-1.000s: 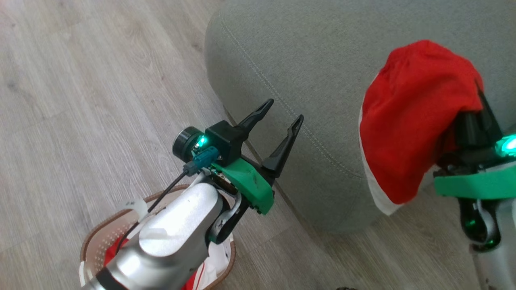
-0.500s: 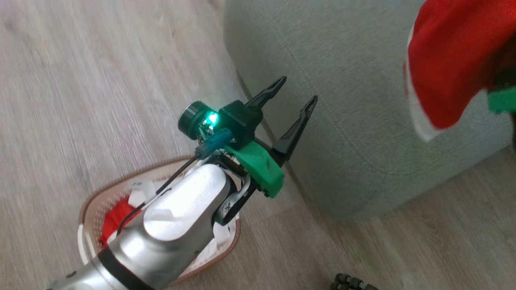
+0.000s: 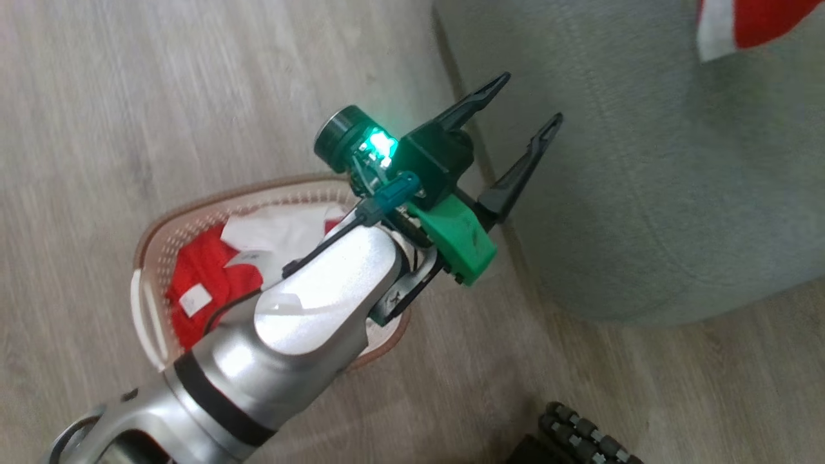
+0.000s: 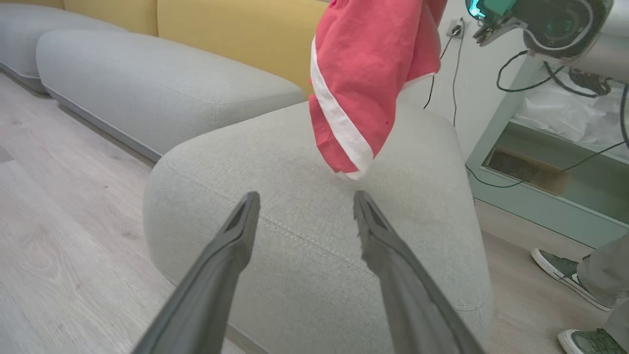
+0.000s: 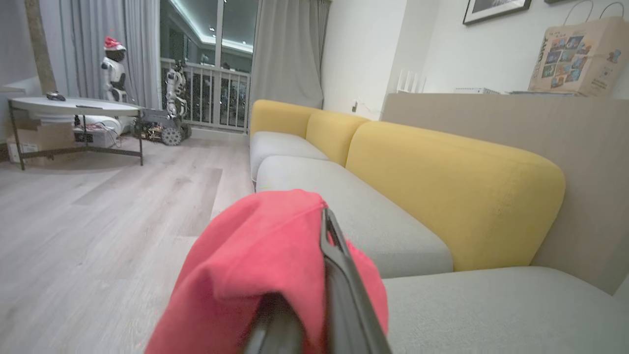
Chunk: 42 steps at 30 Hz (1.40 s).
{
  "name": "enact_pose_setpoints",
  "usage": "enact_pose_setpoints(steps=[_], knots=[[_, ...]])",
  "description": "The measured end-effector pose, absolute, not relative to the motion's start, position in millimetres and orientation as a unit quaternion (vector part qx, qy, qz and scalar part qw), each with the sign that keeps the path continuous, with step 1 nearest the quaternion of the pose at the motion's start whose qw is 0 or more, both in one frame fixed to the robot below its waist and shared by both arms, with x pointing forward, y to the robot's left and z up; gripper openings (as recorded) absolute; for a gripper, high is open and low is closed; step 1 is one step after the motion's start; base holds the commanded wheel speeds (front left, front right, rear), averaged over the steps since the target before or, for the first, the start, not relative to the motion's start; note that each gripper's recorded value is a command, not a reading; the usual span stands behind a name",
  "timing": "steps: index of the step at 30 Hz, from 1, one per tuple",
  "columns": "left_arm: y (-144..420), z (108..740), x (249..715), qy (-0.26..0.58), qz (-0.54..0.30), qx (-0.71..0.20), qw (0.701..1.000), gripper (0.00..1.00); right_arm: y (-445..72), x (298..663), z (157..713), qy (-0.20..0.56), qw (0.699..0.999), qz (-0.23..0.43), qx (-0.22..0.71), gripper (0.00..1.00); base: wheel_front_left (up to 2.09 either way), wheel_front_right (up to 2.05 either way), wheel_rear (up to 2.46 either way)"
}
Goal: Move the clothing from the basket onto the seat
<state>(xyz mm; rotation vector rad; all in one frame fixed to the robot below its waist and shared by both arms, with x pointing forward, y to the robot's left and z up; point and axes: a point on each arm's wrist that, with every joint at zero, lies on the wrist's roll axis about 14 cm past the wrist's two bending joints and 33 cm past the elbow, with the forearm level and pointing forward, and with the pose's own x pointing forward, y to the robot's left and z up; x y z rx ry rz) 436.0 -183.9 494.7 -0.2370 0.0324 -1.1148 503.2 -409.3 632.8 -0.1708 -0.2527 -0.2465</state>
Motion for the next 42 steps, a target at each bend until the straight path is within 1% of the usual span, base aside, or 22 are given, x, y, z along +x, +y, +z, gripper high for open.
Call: enact_pose_setpoints(steps=[2, 5, 11, 15, 19, 21, 23, 24, 25, 26, 27, 32, 36, 42], knots=[[-180, 486, 441, 0.023, -0.521, -0.115, 0.845, 1.0, -415, 515, 617, -0.106, 0.982, -0.128, -0.085, 0.0, 0.0, 0.0, 0.0], [-173, 475, 448, 0.03, -0.513, -0.113, 0.851, 1.0, -418, 530, 579, -0.052, 0.986, -0.125, -0.093, 0.0, 0.0, 0.0, 0.0], [-164, 461, 456, 0.036, -0.501, -0.115, 0.857, 1.0, -423, 542, 507, 0.051, 0.985, -0.122, -0.109, 0.0, 0.0, 0.0, 0.0], [-158, 452, 459, 0.044, -0.493, -0.114, 0.862, 1.0, -426, 537, 468, 0.114, 0.979, -0.121, -0.116, 0.0, 0.0, 0.0, 0.0], [-159, 455, 458, 0.043, -0.492, -0.116, 0.862, 1.0, -432, 517, 436, 0.188, 0.967, -0.129, -0.114, 0.0, 0.0, 0.0, 0.0], [-161, 458, 456, 0.041, -0.493, -0.118, 0.861, 1.0, -434, 510, 427, 0.216, 0.961, -0.136, -0.103, 0.0, 0.0, 0.0, 0.0], [-162, 462, 455, 0.038, -0.495, -0.117, 0.86, 1.0, -432, 508, 426, 0.225, 0.96, -0.136, -0.095, 0.0, 0.0, 0.0, 0.0], [-162, 463, 455, 0.038, -0.494, -0.117, 0.861, 1.0, -431, 508, 427, 0.225, 0.96, -0.134, -0.093, 0.23, 0.0, 0.0, 0.0], [-162, 464, 454, 0.037, -0.494, -0.116, 0.861, 1.0, -431, 508, 429, 0.226, 0.96, -0.133, -0.093, 0.49, 0.0, 0.0, 0.0], [-162, 466, 454, 0.035, -0.495, -0.114, 0.861, 1.0, -431, 508, 432, 0.225, 0.961, -0.133, -0.092, 0.49, 0.0, 0.0, 0.0], [-162, 468, 453, 0.032, -0.495, -0.113, 0.861, 1.0, -431, 507, 436, 0.224, 0.961, -0.132, -0.092, 1.0, 0.0, 0.0, 0.0], [-162, 482, 449, 0.021, -0.496, -0.109, 0.861, 1.0, -437, 496, 444, 0.245, 0.955, -0.139, -0.09, 1.0, 0.0, 0.0, 0.0], [-162, 502, 442, 0.005, -0.497, -0.108, 0.861, 1.0, -432, 484, 456, 0.263, 0.952, -0.132, -0.08, 1.0, 0.0, 0.0, 0.0], [-154, 515, 425, 0.003, -0.489, -0.108, 0.866, 1.0, -421, 476, 492, 0.234, 0.963, -0.109, -0.074, 1.0, 0.0, 0.0, 0.0]])
